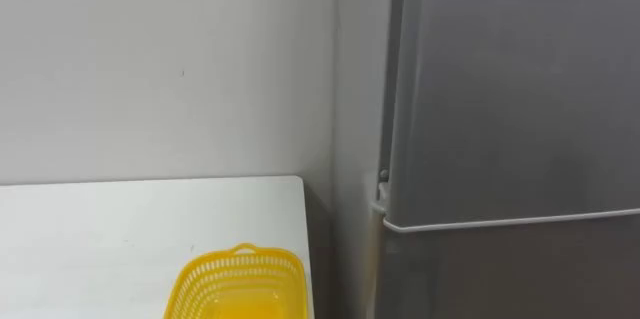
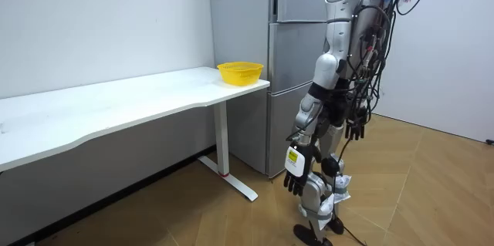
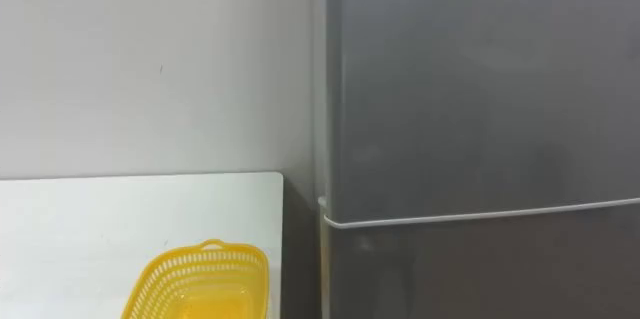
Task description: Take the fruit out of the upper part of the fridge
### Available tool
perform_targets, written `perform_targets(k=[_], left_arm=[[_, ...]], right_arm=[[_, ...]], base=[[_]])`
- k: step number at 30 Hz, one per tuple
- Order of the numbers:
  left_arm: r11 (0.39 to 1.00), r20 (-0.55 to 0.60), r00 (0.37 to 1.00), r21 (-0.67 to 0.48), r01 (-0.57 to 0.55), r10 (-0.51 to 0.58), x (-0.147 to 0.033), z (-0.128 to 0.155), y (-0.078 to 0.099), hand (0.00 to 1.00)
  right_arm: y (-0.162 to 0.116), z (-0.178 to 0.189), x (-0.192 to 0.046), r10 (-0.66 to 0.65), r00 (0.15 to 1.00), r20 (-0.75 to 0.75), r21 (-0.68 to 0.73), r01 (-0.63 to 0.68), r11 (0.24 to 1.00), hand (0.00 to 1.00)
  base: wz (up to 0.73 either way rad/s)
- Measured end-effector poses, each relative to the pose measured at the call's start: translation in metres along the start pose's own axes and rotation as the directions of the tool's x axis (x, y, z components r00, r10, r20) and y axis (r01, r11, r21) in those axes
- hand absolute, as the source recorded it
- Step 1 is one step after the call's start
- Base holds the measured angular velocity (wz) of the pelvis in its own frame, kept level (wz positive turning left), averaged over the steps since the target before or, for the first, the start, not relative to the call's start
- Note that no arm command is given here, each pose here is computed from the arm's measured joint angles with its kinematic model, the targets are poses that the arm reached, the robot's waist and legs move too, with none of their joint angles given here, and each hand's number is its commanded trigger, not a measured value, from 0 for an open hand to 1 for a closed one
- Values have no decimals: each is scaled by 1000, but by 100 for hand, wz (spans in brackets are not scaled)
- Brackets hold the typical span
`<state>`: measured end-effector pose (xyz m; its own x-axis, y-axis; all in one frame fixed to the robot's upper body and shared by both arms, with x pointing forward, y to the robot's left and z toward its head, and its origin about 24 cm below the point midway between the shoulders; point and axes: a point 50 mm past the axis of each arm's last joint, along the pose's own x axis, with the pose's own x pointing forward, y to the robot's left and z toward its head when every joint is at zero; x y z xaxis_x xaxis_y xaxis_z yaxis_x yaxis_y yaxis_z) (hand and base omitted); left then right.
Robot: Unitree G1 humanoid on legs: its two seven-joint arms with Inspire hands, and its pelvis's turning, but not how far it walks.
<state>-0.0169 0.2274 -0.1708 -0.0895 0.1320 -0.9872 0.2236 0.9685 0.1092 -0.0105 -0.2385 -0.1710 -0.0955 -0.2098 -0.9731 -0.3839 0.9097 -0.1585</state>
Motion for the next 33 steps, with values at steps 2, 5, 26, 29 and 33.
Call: perform_targets(k=[2,5,26,29,33], left_arm=[[1000,3,1000,0,0,0,0,1,0,0],[1000,4,1000,0,0,0,0,2,0,0],[988,12,999,-149,-40,43,0,0,1,0],[963,10,998,-264,-61,66,0,-2,4,0],[881,-15,990,-455,-132,141,-1,-5,11,0]], right_arm=[[0,0,0,0,1000,0,0,0,1000,0],[0,0,0,1,1000,1,-1,-1,1000,0],[-1,5,0,7,1000,4,7,-7,1000,0],[-1,4,0,10,1000,2,19,-10,1000,0],[-2,5,0,10,1000,2,45,-10,999,0]], base=[[0],[0],[0],[-1],[-1]])
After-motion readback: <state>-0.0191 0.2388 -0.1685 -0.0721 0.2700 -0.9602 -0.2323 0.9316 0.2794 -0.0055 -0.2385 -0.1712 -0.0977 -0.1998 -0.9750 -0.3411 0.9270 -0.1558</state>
